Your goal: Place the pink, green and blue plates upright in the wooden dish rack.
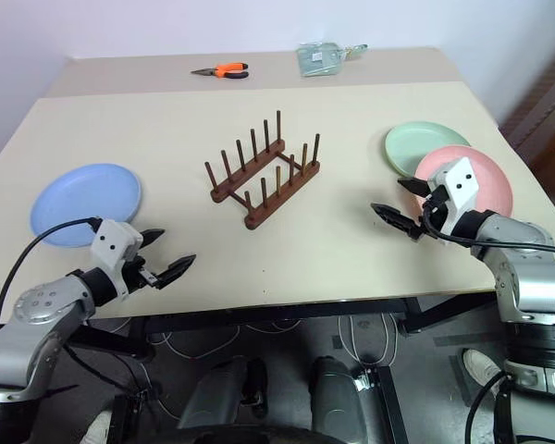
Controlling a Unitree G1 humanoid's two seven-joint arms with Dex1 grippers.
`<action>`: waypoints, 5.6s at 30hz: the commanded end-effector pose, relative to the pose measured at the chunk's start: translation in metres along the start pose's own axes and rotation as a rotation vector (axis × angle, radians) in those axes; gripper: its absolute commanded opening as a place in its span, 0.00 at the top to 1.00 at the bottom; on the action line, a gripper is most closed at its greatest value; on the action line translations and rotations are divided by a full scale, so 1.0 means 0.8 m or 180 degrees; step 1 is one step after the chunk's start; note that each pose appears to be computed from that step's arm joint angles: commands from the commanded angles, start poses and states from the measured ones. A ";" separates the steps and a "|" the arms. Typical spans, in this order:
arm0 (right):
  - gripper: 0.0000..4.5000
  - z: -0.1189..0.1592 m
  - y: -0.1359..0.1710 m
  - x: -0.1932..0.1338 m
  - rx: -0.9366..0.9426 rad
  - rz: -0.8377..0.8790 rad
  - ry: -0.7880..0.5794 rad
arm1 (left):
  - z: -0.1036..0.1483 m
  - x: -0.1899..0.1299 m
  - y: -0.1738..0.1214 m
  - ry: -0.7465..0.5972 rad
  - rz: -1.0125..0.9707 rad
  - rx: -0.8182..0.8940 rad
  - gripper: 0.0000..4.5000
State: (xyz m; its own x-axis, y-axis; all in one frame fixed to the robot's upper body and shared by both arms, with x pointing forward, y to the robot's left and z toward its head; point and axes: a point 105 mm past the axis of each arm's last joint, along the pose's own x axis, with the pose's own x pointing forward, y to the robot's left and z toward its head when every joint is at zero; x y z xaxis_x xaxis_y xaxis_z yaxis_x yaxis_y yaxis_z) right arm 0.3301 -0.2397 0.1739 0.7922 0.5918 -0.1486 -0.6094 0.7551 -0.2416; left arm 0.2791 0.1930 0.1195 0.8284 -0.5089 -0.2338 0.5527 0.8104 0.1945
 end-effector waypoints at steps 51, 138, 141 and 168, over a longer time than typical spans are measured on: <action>0.13 -0.006 0.033 -0.011 -0.0245 -0.0363 -0.0020 | 0.013 0.161 -0.066 -0.0096 -0.1333 0.0578 0.18; 1.00 0.211 -0.010 0.024 0.1440 0.0635 -0.1715 | 0.092 0.106 -0.119 -0.0766 -0.1404 0.0186 0.56; 1.00 0.196 -0.019 0.035 0.1521 0.0591 -0.1574 | 0.091 0.105 -0.120 -0.0769 -0.1394 0.0182 0.56; 0.32 0.160 -0.091 0.051 0.0876 -0.0332 -0.1300 | 0.093 0.103 -0.113 -0.0791 -0.1270 0.0209 0.56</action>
State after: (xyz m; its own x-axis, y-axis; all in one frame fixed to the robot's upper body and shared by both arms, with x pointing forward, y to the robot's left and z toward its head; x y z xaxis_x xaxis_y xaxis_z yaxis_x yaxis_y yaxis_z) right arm 0.4145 -0.2173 0.2788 0.8032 0.5681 0.1796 -0.5949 0.7812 0.1892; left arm 0.3064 0.0531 0.1407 0.5314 -0.8397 -0.1118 0.8432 0.5116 0.1653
